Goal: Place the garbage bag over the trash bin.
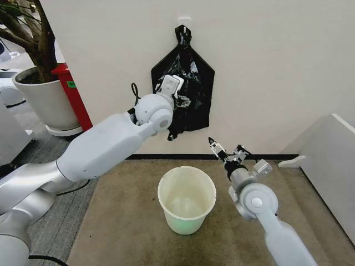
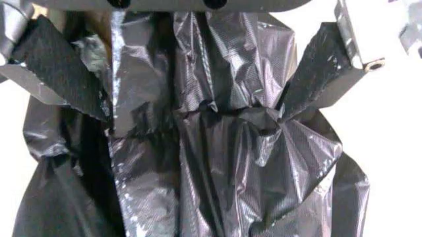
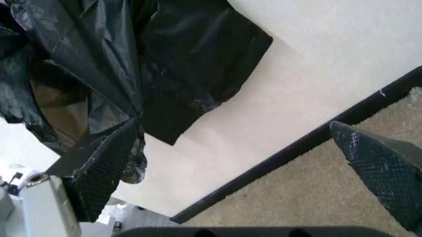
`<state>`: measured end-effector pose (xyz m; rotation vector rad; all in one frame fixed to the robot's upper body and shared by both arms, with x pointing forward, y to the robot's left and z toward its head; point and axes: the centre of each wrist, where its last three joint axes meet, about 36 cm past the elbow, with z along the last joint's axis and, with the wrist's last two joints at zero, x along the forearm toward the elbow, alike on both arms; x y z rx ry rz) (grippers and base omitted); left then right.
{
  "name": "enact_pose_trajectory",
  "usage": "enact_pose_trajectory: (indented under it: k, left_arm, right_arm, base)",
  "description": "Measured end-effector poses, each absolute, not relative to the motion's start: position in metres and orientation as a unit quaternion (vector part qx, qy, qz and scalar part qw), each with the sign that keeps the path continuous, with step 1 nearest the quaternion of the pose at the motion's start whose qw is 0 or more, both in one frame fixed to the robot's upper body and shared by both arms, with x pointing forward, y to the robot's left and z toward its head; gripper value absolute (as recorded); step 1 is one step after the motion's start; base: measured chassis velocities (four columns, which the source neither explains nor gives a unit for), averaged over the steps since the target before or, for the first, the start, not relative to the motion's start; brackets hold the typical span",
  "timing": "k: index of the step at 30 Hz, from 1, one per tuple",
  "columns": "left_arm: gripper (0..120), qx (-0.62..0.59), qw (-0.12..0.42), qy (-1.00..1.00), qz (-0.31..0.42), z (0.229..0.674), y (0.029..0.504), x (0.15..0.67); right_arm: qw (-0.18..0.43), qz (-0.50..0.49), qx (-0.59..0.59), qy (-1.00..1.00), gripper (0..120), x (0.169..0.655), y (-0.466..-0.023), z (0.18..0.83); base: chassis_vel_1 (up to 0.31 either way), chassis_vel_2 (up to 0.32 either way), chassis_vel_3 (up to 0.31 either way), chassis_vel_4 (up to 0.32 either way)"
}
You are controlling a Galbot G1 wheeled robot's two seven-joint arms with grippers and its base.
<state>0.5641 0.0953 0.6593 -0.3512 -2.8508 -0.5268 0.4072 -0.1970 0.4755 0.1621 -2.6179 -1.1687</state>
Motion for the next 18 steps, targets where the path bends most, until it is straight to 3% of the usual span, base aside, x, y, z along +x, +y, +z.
enact_pose_trajectory:
  k: [18]
  left_arm:
    - [99,-0.054,0.079,-0.977,-0.189,0.673,0.125,0.558]
  right_arm:
    - [0.135,-0.392,0.053,-0.908,100,0.409,-0.198,0.471]
  base:
    - [0.000,0.000,0.000,0.000]
